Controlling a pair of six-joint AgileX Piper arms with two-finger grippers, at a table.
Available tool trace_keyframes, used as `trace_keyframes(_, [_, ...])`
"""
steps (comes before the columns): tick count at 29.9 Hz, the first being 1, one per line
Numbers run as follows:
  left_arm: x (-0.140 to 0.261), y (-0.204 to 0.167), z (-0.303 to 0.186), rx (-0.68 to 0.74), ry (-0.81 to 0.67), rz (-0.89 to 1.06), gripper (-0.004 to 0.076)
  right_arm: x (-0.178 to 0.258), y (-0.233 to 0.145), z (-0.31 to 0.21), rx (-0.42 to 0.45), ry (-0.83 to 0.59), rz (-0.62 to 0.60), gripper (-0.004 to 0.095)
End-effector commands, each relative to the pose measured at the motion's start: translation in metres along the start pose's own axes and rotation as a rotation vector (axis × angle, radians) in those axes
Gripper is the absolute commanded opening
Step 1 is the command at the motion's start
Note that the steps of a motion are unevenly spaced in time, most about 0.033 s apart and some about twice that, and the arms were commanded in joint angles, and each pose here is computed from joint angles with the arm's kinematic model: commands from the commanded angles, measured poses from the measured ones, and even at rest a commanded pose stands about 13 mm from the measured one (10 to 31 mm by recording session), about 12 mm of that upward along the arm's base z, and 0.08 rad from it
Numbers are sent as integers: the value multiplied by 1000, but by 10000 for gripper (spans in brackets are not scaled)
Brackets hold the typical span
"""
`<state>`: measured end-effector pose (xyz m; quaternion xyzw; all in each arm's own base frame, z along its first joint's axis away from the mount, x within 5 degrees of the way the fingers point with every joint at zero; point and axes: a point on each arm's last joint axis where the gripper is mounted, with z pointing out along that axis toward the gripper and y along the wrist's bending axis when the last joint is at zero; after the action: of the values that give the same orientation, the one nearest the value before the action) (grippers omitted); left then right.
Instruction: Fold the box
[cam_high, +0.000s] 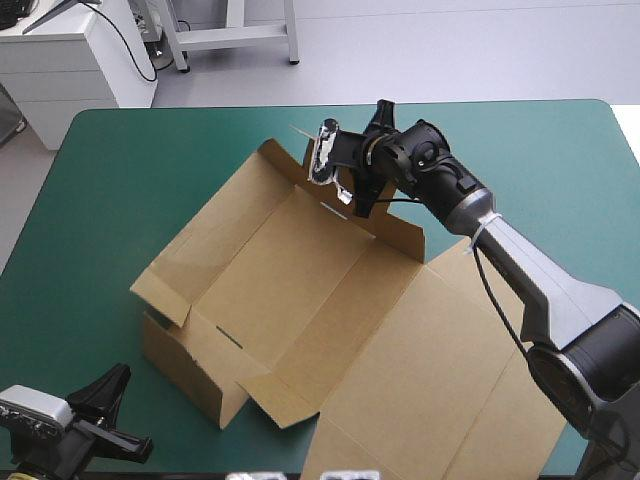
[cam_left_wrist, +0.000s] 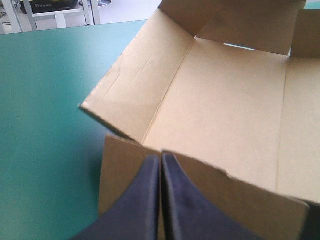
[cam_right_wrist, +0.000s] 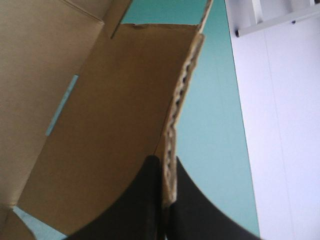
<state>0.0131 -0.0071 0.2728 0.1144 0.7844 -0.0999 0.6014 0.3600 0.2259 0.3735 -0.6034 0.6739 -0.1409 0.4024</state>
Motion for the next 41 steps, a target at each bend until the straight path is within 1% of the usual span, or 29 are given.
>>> trace_keyframes(1, [-15,-1,-7,8,-110,-13,-8,-25,-17,-39,183,-132,-96,1])
trace_keyframes(4, [-15,-1,-7,8,-110,-13,-8,-43,-12,-44,258,-177,-188,1])
trace_keyframes(6, [-15,-1,-7,8,-110,-13,-8,-54,-7,-48,287,-215,-227,1])
trace_keyframes(8, [-15,-1,-7,8,-110,-13,-8,-64,-5,-52,319,-267,-248,1])
trace_keyframes(12, [-15,-1,-7,8,-110,-13,-8,-77,-9,-59,439,-366,-320,-21])
trace_keyframes(15, [-15,-1,-7,8,-110,-13,-8,-81,-11,-61,475,-402,-331,-21])
trace_keyframes(19, [-15,-1,-7,8,-110,-13,-8,-81,-8,-59,465,-411,-331,-21])
trace_keyframes(23, [-15,-1,-7,8,-110,-13,-8,-82,2,-51,410,-443,-336,-21])
trace_keyframes(25, [-15,-1,-7,8,-110,-13,-8,-83,11,-47,380,-448,-377,-21])
trace_keyframes(28, [-15,-1,-7,8,-110,-13,-8,-86,28,-38,348,-449,-485,-21])
trace_keyframes(32, [-15,-1,-7,8,-110,-13,-8,-82,48,-24,294,-446,-566,-21])
trace_keyframes(36, [-15,-1,-7,8,-110,-13,-8,-82,62,-15,318,-465,-627,-21])
trace_keyframes(38, [-15,-1,-7,8,-110,-13,-8,-86,68,-15,344,-491,-638,-21])
trace_keyframes(41, [-15,-1,-7,8,-110,-13,-8,-92,75,-16,349,-514,-649,-21])
